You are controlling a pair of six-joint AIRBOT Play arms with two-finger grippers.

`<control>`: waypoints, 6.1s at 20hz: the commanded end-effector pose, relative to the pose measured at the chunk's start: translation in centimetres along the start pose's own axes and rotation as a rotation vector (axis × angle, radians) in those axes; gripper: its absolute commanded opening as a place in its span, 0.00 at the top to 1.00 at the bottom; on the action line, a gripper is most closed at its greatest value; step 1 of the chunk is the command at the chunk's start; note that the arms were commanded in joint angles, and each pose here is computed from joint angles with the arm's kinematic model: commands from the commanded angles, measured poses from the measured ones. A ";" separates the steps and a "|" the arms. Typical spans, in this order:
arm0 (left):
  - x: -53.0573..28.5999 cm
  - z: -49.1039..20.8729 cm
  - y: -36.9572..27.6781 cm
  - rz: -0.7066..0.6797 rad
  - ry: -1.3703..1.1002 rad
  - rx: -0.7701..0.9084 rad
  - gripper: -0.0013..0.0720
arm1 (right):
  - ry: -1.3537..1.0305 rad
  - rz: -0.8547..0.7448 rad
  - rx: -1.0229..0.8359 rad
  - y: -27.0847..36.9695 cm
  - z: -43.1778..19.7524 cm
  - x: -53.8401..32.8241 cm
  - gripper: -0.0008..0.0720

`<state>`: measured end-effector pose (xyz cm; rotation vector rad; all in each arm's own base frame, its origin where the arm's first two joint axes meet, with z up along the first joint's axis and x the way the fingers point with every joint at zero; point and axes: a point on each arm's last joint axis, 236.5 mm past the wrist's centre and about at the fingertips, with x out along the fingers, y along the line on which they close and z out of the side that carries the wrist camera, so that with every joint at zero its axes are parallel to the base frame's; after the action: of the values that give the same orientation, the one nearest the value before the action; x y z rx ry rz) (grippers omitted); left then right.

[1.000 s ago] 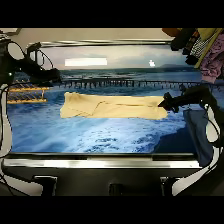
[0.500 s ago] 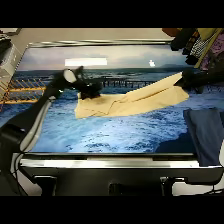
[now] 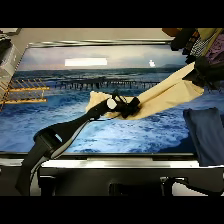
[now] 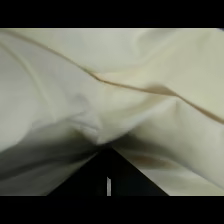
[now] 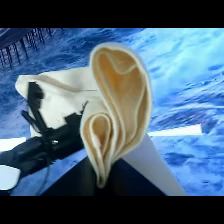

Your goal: Fold the clothes and pants, and hang the long-sleeved shirts on hangers.

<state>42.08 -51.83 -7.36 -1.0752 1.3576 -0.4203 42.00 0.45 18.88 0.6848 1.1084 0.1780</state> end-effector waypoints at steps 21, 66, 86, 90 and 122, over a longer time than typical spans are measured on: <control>-48.8 10.9 -4.4 0.136 -0.191 0.416 0.96 | 0.156 0.182 -0.104 17.9 -8.9 21.2 0.95; -55.3 12.0 -3.7 0.177 -0.371 0.414 0.96 | 0.363 0.243 0.194 -8.7 -9.6 21.5 0.14; -55.4 12.4 -3.1 0.204 -0.379 0.408 0.96 | -0.053 0.258 0.113 0.2 4.3 19.2 0.95; -55.4 12.4 -3.1 0.204 -0.379 0.408 0.96 | -0.260 0.212 0.160 -2.5 12.3 10.8 0.95; -55.2 11.9 -2.7 0.210 -0.356 0.377 0.96 | -0.219 -0.517 0.669 -26.3 3.4 -9.9 0.96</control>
<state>41.42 -5.27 24.94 -0.6526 0.9949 -0.2956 38.50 -26.76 13.03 0.9864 0.9503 -0.6701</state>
